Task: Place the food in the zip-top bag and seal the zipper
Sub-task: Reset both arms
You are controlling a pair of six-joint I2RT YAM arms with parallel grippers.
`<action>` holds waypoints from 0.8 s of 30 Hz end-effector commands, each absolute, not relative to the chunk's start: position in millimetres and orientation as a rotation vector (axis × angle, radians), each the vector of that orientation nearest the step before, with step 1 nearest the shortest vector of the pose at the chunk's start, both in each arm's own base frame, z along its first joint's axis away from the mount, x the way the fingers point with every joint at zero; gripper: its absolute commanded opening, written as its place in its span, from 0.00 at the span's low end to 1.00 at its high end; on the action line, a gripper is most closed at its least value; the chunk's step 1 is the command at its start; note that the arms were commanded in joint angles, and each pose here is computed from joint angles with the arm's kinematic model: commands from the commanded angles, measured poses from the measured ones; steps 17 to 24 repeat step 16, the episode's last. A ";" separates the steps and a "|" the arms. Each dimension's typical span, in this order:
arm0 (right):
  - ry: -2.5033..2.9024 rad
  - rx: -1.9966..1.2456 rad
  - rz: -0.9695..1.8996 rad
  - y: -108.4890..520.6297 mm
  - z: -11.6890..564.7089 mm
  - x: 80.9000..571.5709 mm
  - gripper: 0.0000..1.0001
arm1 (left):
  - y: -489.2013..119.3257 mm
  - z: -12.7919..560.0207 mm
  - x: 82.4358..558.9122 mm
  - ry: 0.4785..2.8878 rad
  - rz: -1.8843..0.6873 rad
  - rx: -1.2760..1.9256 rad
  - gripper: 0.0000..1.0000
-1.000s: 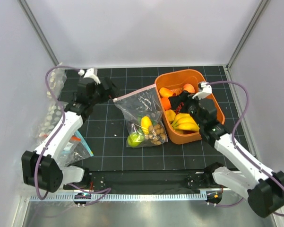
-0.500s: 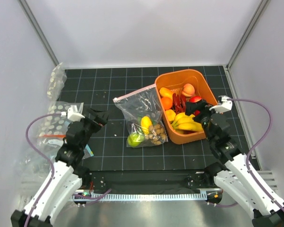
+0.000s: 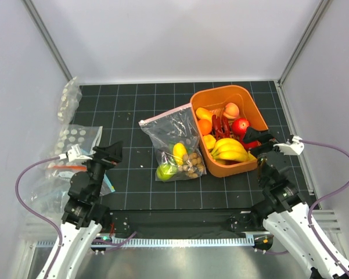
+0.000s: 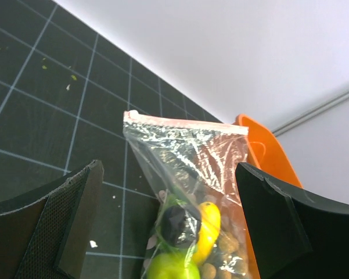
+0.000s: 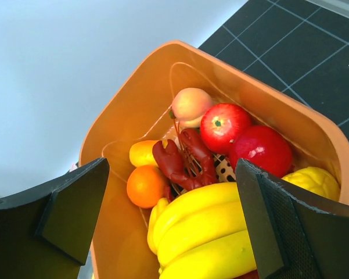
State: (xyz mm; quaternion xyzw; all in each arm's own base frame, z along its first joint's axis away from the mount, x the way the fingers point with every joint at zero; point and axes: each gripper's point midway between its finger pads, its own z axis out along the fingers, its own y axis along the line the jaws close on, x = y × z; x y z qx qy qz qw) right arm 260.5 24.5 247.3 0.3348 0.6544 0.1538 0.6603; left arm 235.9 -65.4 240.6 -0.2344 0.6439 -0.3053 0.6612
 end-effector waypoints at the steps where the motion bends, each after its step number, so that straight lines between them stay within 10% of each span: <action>1: 1.410 0.860 0.305 8.6 253.2 261.1 0.98 | -55.4 245.0 237.5 1.382 -0.669 -0.558 1.00; 24: 1.420 0.868 0.292 9.5 247.6 264.9 1.00 | -64.3 229.8 251.4 1.458 -0.637 -0.521 1.00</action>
